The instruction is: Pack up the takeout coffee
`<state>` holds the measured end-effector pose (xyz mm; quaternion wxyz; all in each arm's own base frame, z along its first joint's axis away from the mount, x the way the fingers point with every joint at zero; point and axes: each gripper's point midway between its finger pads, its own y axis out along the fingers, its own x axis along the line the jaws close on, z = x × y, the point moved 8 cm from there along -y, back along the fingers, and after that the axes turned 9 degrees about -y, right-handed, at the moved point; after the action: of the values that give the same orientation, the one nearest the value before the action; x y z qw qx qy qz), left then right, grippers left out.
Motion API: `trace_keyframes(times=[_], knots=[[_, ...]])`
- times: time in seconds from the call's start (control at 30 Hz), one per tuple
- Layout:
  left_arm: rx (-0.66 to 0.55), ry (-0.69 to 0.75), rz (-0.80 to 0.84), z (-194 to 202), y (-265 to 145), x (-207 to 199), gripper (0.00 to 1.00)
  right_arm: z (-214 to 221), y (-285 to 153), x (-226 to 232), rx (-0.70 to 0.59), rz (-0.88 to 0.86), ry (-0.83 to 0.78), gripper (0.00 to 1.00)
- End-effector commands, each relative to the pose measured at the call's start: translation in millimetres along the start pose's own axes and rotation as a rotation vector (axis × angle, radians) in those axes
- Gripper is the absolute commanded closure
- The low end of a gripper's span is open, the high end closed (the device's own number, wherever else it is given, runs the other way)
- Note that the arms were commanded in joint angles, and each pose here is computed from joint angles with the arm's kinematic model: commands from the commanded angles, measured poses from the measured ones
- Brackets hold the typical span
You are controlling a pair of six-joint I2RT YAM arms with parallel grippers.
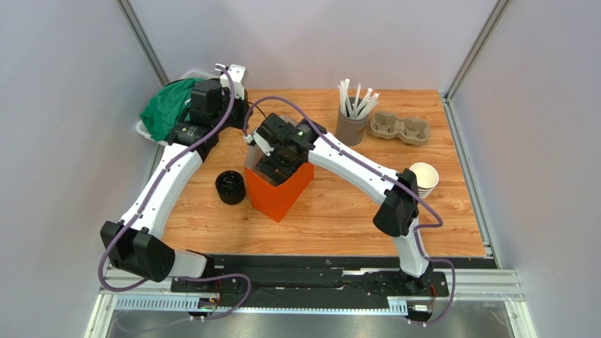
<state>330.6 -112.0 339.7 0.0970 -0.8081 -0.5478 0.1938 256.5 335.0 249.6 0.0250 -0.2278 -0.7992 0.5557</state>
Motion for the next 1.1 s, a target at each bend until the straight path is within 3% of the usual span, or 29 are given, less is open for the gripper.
trace_keyframes(times=[0.0,0.23,0.63,0.87,1.07], knots=[[-0.073,-0.003,0.035,-19.8,-2.3,-5.2,0.92,-25.9,-56.0,-14.9,-0.240,0.082,0.001,0.11],[-0.058,-0.009,0.050,-16.1,-0.6,-6.1,0.87,-42.4,-85.7,-33.7,-0.426,0.241,0.051,0.04],[-0.030,-0.013,0.068,-11.1,6.6,-6.6,0.71,-52.5,-118.7,-48.7,-0.559,0.365,0.097,0.01],[-0.016,-0.008,0.087,-12.1,8.2,-8.4,0.66,-46.0,-197.1,-58.8,-0.729,0.423,0.000,0.01],[-0.009,-0.008,0.097,-12.7,8.2,-9.4,0.66,-9.9,-225.2,-52.2,-0.735,0.311,-0.134,0.04]])
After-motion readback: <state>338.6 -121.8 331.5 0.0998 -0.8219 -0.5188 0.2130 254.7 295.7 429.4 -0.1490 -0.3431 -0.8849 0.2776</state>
